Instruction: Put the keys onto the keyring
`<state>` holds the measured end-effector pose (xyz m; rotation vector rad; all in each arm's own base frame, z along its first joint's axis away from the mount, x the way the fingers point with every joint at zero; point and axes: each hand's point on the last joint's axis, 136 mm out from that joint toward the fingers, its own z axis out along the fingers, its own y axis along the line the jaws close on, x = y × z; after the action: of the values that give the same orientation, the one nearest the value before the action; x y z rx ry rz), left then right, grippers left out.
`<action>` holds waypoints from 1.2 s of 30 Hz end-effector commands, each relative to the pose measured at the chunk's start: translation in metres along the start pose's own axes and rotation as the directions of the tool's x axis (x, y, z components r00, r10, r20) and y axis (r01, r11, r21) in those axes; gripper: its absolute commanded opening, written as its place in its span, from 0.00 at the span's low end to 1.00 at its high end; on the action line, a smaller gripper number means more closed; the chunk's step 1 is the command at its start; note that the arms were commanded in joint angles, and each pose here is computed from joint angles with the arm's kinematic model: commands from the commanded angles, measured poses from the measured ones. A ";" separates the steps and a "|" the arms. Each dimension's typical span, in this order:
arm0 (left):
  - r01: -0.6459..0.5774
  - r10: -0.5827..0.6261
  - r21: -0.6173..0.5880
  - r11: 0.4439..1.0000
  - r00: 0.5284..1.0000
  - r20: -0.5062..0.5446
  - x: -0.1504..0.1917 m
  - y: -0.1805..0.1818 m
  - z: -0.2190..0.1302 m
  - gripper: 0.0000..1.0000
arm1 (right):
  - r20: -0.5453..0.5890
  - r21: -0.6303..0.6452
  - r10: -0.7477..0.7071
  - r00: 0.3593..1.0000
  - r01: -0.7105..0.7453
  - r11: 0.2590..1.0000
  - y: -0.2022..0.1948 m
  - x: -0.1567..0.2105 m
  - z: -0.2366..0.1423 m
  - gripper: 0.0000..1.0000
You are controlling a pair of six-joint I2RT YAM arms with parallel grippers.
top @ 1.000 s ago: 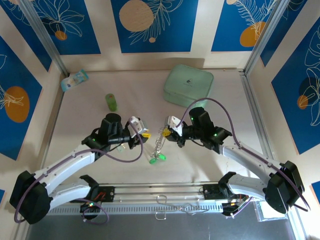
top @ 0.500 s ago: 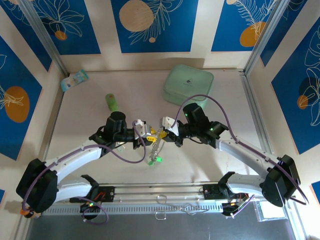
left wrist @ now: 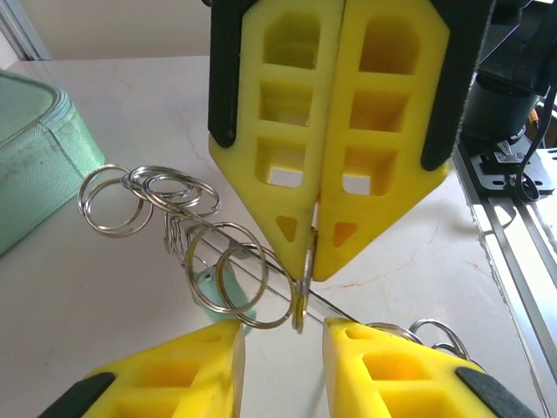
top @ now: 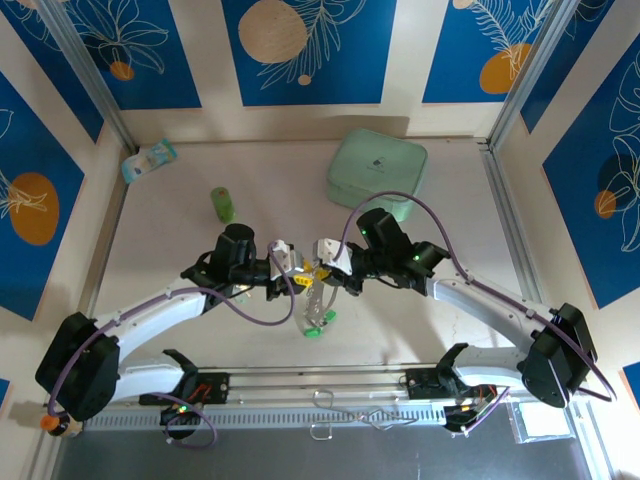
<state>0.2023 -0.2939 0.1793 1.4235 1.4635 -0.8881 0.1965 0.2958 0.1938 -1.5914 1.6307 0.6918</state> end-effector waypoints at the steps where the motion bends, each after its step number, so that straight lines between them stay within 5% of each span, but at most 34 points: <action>1: -0.075 0.074 0.011 0.997 0.996 0.056 -0.016 -0.008 -0.005 0.28 | 0.029 0.041 0.002 1.000 -0.003 0.999 -0.006 -0.001 -0.007 0.00; 6: -0.045 0.042 0.042 0.998 0.997 0.065 -0.015 -0.015 -0.006 0.20 | 0.029 0.018 0.006 1.000 -0.007 1.000 0.001 0.002 -0.004 0.00; 18: -0.033 0.030 0.050 0.998 0.998 0.053 -0.016 -0.012 -0.003 0.20 | 0.072 -0.030 -0.025 0.997 0.027 0.999 0.010 -0.011 0.003 0.00; 26: -0.029 0.024 0.082 0.996 0.998 0.062 -0.020 -0.016 -0.004 0.02 | 0.104 -0.050 -0.003 0.995 0.008 0.999 0.012 -0.018 0.006 0.00; 30: -0.027 0.022 0.067 0.997 0.997 0.070 -0.018 -0.017 -0.005 0.00 | 0.154 -0.087 0.104 0.983 -0.091 0.992 0.013 -0.007 -0.006 0.24; 36: 0.032 -0.038 0.045 0.999 0.989 0.141 -0.022 -0.013 -0.003 0.00 | 0.164 -0.054 0.167 0.972 -0.160 0.986 0.018 0.013 -0.007 0.27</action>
<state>0.1916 -0.2946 0.1871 1.3841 1.4343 -0.9640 0.1876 0.2825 0.1807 -1.4332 1.6720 0.8697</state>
